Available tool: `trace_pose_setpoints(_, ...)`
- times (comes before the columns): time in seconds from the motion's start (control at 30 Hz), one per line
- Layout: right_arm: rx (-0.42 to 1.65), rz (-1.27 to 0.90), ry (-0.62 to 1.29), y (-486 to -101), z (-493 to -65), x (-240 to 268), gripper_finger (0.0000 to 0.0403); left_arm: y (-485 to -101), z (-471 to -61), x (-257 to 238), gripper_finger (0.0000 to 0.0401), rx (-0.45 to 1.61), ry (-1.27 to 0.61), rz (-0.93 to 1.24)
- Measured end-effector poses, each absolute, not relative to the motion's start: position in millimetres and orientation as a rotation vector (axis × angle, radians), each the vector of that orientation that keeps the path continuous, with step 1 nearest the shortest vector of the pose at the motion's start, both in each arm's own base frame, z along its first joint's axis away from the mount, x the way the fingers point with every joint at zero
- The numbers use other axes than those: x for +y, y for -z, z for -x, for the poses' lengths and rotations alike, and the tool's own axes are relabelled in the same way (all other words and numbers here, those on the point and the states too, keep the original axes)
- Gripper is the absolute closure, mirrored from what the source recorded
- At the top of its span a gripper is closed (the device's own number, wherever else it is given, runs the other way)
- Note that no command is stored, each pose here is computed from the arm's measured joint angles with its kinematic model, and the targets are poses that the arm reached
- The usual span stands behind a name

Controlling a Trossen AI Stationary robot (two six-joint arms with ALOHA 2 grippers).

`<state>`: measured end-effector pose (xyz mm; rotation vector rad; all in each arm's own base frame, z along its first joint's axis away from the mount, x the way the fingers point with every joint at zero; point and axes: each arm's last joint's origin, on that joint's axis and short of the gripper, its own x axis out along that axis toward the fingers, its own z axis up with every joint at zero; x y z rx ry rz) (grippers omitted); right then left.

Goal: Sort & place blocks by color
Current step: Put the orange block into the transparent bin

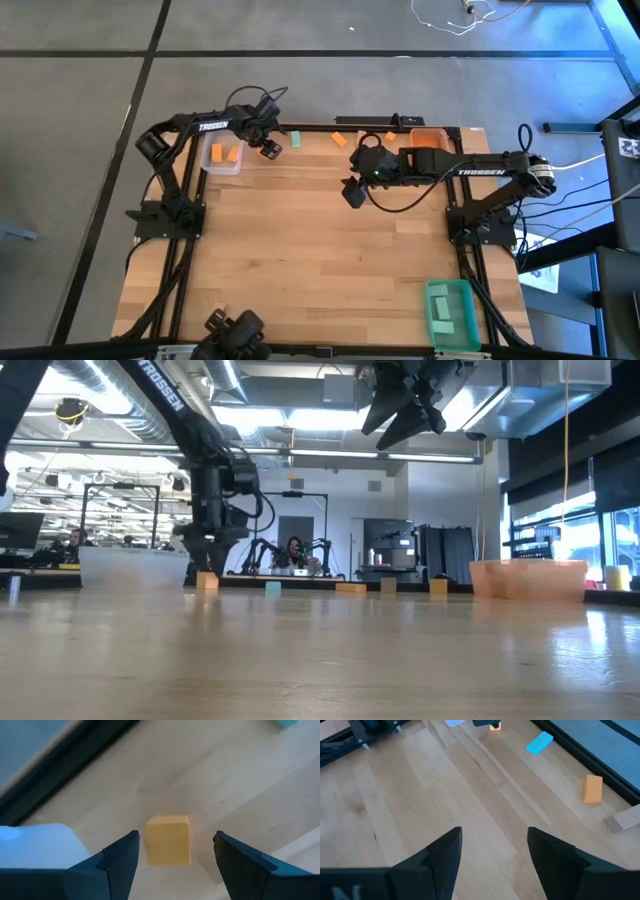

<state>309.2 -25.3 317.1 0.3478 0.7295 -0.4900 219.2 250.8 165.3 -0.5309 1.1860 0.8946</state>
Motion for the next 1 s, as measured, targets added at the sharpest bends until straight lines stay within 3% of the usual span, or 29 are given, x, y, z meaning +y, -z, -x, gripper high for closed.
trace_pose_setpoints(0.67,0.729,-0.348,0.490,-317.1,-309.2,-25.4,0.0176,-144.9,-225.6,251.0,0.0162,1.305,-0.908,0.412)
trace_pose_setpoints(0.83,0.729,-0.348,0.490,-317.1,-309.2,-25.3,0.0176,-144.9,-229.0,248.1,0.0190,1.318,-0.931,0.372)
trace_pose_setpoints(1.0,0.729,-0.348,0.490,-317.1,-309.2,-25.2,0.0176,-144.7,-231.4,245.6,0.0244,1.323,-0.926,0.362)
